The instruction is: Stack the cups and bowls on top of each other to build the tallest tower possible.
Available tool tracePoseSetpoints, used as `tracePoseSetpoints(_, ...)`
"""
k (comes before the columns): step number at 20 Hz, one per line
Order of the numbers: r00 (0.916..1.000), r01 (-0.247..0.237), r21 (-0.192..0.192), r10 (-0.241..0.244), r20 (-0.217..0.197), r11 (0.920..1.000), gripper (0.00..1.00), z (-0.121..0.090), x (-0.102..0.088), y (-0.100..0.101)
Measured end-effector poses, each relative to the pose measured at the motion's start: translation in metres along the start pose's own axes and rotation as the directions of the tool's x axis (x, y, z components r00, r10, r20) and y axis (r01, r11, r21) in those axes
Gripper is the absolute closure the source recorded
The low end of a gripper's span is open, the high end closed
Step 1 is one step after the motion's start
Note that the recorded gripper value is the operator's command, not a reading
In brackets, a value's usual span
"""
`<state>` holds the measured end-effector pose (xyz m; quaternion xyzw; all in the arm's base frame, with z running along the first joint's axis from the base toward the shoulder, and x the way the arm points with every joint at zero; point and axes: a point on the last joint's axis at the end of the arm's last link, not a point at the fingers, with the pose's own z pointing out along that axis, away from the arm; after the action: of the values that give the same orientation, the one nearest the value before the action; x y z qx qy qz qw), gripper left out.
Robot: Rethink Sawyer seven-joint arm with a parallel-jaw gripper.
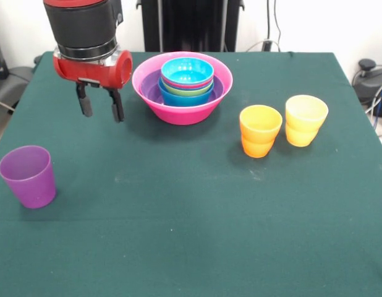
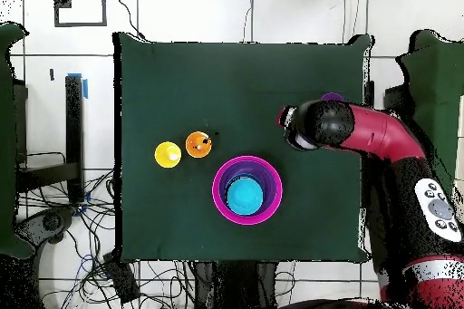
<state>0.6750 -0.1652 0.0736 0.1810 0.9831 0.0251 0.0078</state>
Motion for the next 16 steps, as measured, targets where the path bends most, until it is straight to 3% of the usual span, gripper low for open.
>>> tracePoseSetpoints(3, 0.9977, 0.011, 0.023, -0.009, -0.067, 0.9997, 0.0, -0.011, -0.007, 0.008)
tracePoseSetpoints(7, 0.994, 0.018, 0.041, -0.013, -0.108, 0.999, 0.0, -0.022, -0.018, 0.014)
tracePoseSetpoints(11, 0.994, 0.021, 0.047, -0.016, -0.108, 0.9987, 0.0, -0.027, -0.027, 0.019)
tracePoseSetpoints(16, 0.9973, 0.019, 0.051, -0.015, -0.072, 0.9985, 0.0, -0.032, -0.045, 0.022)
